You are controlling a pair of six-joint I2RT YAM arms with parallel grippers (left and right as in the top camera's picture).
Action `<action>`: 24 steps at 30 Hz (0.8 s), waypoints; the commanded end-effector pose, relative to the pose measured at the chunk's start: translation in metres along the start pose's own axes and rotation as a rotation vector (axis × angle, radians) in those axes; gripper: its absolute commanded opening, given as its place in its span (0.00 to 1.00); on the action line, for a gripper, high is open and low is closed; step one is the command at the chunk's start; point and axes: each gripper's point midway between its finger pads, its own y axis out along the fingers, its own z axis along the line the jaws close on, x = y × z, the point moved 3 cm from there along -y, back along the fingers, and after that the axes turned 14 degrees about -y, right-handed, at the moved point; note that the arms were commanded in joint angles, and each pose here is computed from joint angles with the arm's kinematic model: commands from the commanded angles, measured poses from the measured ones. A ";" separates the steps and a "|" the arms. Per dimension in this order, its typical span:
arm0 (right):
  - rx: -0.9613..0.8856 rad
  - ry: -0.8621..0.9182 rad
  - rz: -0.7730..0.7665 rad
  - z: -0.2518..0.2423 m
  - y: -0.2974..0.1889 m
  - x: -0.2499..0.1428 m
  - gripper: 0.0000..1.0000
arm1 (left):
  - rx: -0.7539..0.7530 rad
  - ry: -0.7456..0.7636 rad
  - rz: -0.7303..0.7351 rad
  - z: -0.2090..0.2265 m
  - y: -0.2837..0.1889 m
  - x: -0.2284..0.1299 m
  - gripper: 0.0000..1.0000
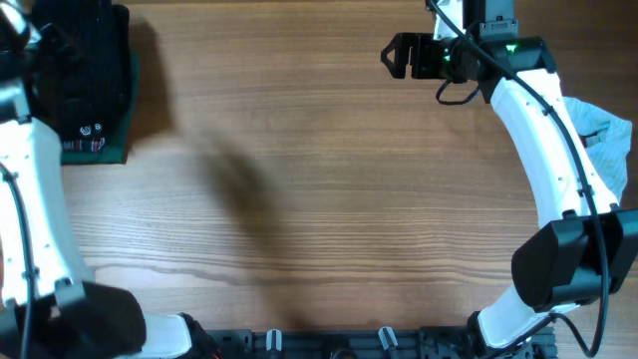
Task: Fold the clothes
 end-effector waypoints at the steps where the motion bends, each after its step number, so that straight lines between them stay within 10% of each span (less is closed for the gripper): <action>1: 0.020 -0.007 0.003 0.002 0.005 -0.001 1.00 | -0.080 0.067 0.050 -0.041 -0.014 -0.025 0.40; 8: -0.072 -0.075 -0.042 -0.003 -0.020 0.010 1.00 | -0.177 0.169 0.161 -0.097 -0.023 -0.076 0.53; 15: -0.310 -0.088 -0.120 -0.018 -0.083 0.023 1.00 | -0.270 0.254 0.229 -0.141 -0.037 -0.116 0.99; 24: -0.561 -0.073 -0.217 -0.024 -0.172 0.024 0.99 | -0.308 0.328 0.330 -0.162 -0.053 -0.158 1.00</action>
